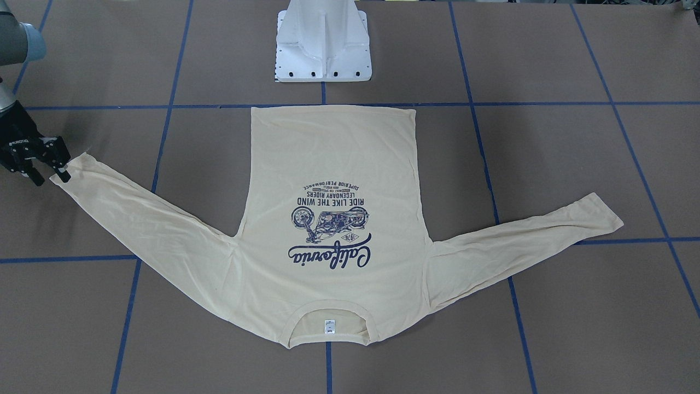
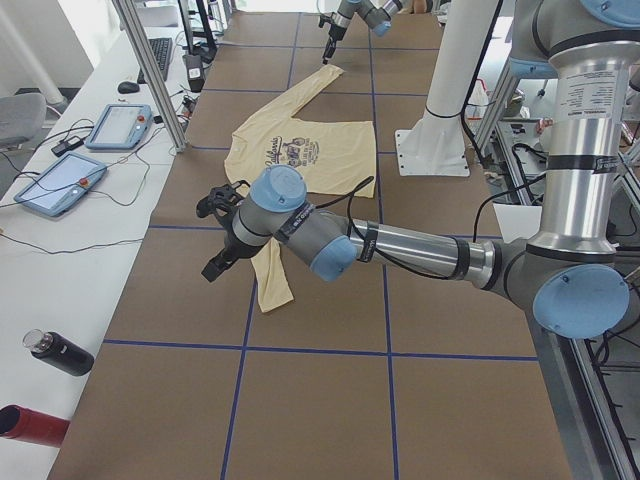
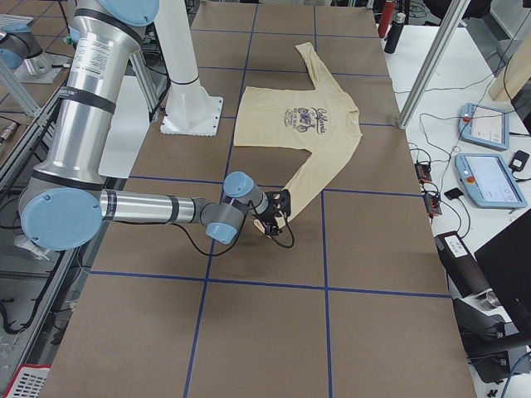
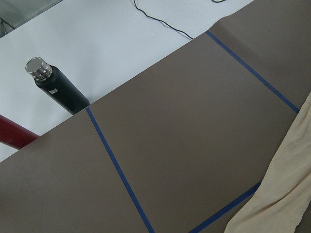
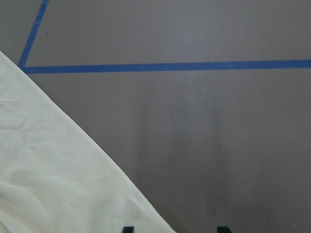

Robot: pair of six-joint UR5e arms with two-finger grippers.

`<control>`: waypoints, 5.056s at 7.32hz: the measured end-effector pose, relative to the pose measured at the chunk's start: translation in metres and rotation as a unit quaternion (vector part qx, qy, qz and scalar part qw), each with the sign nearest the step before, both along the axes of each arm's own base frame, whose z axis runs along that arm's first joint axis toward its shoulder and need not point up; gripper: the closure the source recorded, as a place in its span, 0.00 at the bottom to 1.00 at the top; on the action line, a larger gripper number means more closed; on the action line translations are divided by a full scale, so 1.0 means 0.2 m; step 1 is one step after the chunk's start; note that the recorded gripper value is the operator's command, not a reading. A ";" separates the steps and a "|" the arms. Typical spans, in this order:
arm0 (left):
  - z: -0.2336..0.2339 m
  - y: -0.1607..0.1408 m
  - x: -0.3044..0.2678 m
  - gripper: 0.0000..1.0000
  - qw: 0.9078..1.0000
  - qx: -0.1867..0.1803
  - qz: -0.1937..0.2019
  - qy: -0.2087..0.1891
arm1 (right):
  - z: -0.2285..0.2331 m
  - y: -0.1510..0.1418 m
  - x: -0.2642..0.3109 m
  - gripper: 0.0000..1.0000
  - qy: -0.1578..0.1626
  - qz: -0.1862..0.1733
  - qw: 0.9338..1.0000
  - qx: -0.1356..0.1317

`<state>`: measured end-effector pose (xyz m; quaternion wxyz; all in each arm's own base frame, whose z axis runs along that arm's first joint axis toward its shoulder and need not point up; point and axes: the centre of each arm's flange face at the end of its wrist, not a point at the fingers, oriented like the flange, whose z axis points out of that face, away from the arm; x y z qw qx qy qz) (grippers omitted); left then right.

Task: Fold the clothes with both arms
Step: 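Move the right gripper to the nearest sleeve cuff and grasp it, then carry the held sleeve across the shirt front with the right gripper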

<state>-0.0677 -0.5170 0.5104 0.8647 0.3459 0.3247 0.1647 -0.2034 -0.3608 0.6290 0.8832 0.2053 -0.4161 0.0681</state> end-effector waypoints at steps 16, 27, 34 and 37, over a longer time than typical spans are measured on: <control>0.06 0.04 0.00 0.00 1.000 -0.007 0.000 0.000 | 0.11 0.11 -0.02 1.00 0.030 -0.011 0.999 -0.005; 0.09 0.06 0.00 0.00 1.000 -0.012 0.000 0.000 | -1.92 -0.69 -0.80 1.00 -0.021 0.056 0.998 -0.003; 0.13 0.05 0.00 0.00 1.000 -0.022 -0.001 0.000 | -3.29 -1.00 -2.01 1.00 -0.017 0.160 0.986 -0.045; 0.14 0.05 0.00 0.00 1.000 -0.023 0.000 0.001 | -3.52 -0.93 -2.29 0.02 -0.015 0.178 0.981 -0.078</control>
